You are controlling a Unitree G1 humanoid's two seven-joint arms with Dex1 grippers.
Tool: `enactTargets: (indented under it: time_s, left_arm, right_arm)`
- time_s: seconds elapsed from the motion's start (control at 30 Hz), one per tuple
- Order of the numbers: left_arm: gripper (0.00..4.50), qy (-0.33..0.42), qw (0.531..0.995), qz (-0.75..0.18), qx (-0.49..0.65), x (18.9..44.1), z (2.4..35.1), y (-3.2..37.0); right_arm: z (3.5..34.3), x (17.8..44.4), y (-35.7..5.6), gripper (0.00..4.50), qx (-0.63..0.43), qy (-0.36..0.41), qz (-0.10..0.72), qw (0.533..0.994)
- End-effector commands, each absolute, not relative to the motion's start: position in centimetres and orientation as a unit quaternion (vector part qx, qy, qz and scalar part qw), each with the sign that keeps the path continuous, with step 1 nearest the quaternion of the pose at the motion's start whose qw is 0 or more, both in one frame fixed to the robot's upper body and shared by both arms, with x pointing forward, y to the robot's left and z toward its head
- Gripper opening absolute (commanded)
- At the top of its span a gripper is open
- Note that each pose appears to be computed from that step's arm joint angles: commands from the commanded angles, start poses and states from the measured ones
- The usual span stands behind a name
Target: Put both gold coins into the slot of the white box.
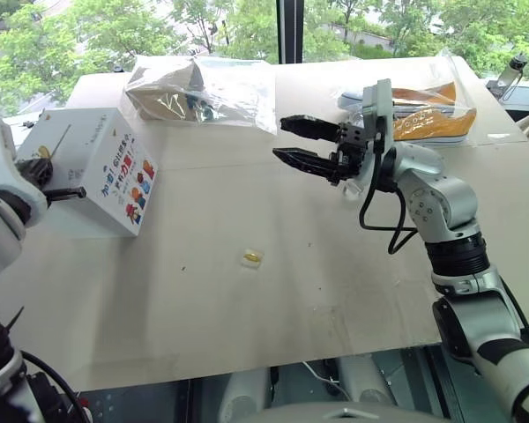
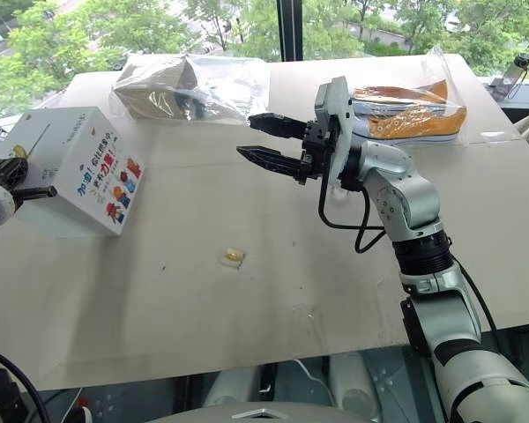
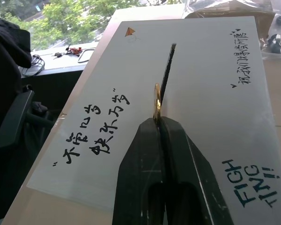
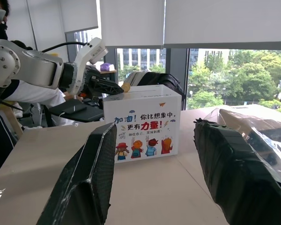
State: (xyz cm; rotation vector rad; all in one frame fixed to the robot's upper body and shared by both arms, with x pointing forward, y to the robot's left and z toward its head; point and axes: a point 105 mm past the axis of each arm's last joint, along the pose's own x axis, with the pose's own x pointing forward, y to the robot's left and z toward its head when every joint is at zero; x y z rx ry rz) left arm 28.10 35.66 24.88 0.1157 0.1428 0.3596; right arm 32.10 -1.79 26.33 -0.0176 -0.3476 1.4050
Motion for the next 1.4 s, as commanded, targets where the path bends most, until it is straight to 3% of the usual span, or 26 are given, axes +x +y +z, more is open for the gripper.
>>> enactTargets:
  time_s: [0.03,0.17,0.27,0.33,0.47,0.57,0.63,0.9,1.13,1.4]
  left_arm:
    - [1.33,0.051,0.978,0.197,0.057,27.6,26.0,36.4]
    - [3.28,0.047,0.974,0.212,0.069,27.5,26.1,36.9]
    - [3.28,0.016,0.976,0.204,0.073,27.7,27.1,36.6]
    - [3.28,-0.047,0.982,0.162,0.082,28.0,29.2,34.9]
    - [3.28,-0.13,0.989,0.002,0.067,27.7,30.7,29.3]
    - [3.28,-0.089,0.978,-0.183,0.055,25.4,27.7,23.8]
    - [3.28,-0.032,0.967,-0.241,0.079,23.6,25.1,22.3]
    - [3.28,0.185,0.932,-0.271,0.155,19.8,16.0,24.0]
    - [3.28,0.118,0.947,-0.278,0.107,19.0,15.1,24.2]
    - [3.28,0.094,0.948,-0.29,0.094,18.7,15.1,23.8]
  right_arm:
    - [27.6,31.5,-2.1,2.87,-0.014,-0.192,0.642,0.742]
    - [27.6,31.6,-2.1,2.87,-0.014,-0.193,0.641,0.743]
    - [27.6,31.6,-2.2,2.87,-0.015,-0.192,0.64,0.744]
    - [27.6,31.6,-2.3,2.87,-0.013,-0.191,0.639,0.745]
    - [26.6,31.8,-2.5,2.87,-0.008,-0.172,0.638,0.75]
    - [23.3,31.7,-2.1,2.87,-0.03,-0.134,0.643,0.753]
    - [20.8,31.4,-1.5,2.87,-0.048,-0.108,0.647,0.753]
    - [13.9,29.4,1.6,2.87,-0.076,-0.046,0.666,0.741]
    - [11.0,28.9,4.0,2.87,-0.078,-0.022,0.667,0.74]
    - [10.1,29.6,4.6,2.87,-0.079,-0.014,0.651,0.755]
